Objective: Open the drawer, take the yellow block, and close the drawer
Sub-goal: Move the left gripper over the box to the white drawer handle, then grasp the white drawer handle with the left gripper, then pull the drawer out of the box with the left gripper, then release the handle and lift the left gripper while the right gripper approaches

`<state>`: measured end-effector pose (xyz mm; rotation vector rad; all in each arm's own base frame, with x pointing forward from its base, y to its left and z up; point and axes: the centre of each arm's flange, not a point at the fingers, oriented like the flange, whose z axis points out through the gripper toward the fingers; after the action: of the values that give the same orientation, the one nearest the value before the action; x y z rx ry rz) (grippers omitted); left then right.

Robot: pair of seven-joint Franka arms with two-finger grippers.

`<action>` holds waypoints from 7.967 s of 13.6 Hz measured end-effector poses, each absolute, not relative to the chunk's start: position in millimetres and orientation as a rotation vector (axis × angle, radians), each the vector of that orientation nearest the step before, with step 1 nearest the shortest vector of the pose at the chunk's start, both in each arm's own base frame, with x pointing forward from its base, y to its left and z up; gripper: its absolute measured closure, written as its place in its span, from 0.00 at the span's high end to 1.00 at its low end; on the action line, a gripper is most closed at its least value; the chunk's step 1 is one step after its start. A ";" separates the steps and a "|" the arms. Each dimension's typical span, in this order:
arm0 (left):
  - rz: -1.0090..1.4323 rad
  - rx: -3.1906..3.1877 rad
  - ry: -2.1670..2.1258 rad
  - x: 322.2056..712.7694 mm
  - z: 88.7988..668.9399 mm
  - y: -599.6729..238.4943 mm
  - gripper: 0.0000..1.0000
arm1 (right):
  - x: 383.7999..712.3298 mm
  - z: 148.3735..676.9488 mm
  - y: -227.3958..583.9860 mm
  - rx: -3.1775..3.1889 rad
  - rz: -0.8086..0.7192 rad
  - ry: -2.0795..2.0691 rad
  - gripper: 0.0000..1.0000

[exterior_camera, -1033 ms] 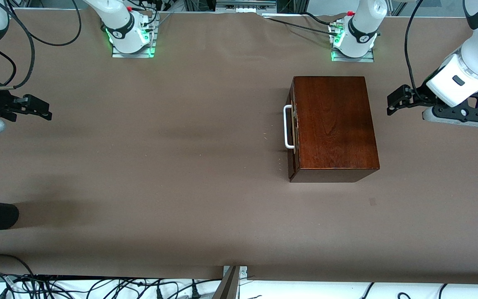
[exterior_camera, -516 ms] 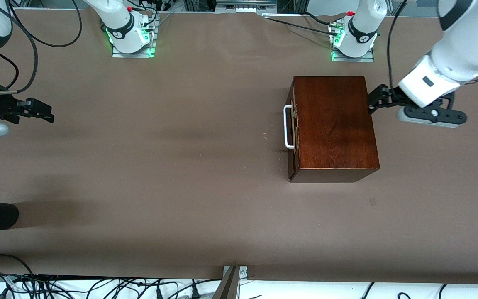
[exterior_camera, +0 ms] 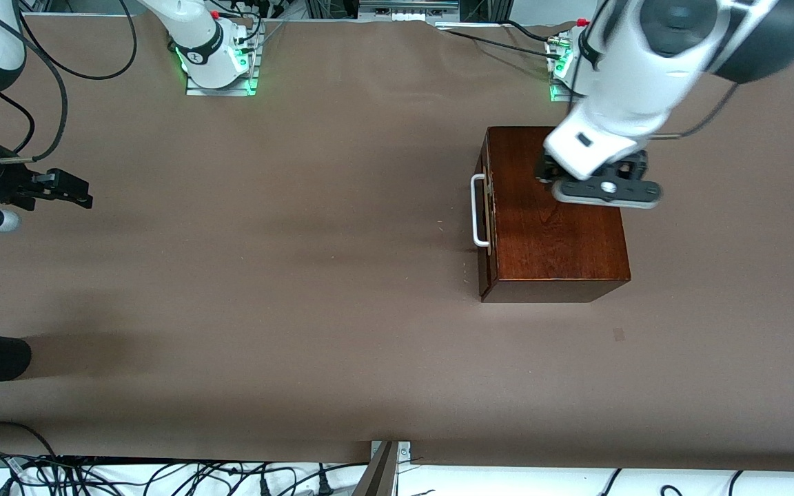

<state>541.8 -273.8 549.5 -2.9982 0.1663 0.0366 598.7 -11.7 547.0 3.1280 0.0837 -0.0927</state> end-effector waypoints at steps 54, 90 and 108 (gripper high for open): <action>-0.049 -2.854 0.122 492.5 261.2 -519.8 1.00 | 614.6 547.0 -8.5 3.133 -0.051 0.083 1.00; 0.068 -3.087 -0.045 494.8 520.2 -471.6 1.00 | 603.5 591.9 12.9 3.149 -0.054 -0.111 1.00; 0.125 -3.088 -0.145 575.8 632.6 -82.9 1.00 | 547.6 559.3 337.3 3.152 -0.060 0.506 1.00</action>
<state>575.8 -82.9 632.6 -3.0879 -0.1446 0.1254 547.6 337.3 559.3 3.1521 0.5057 -0.0604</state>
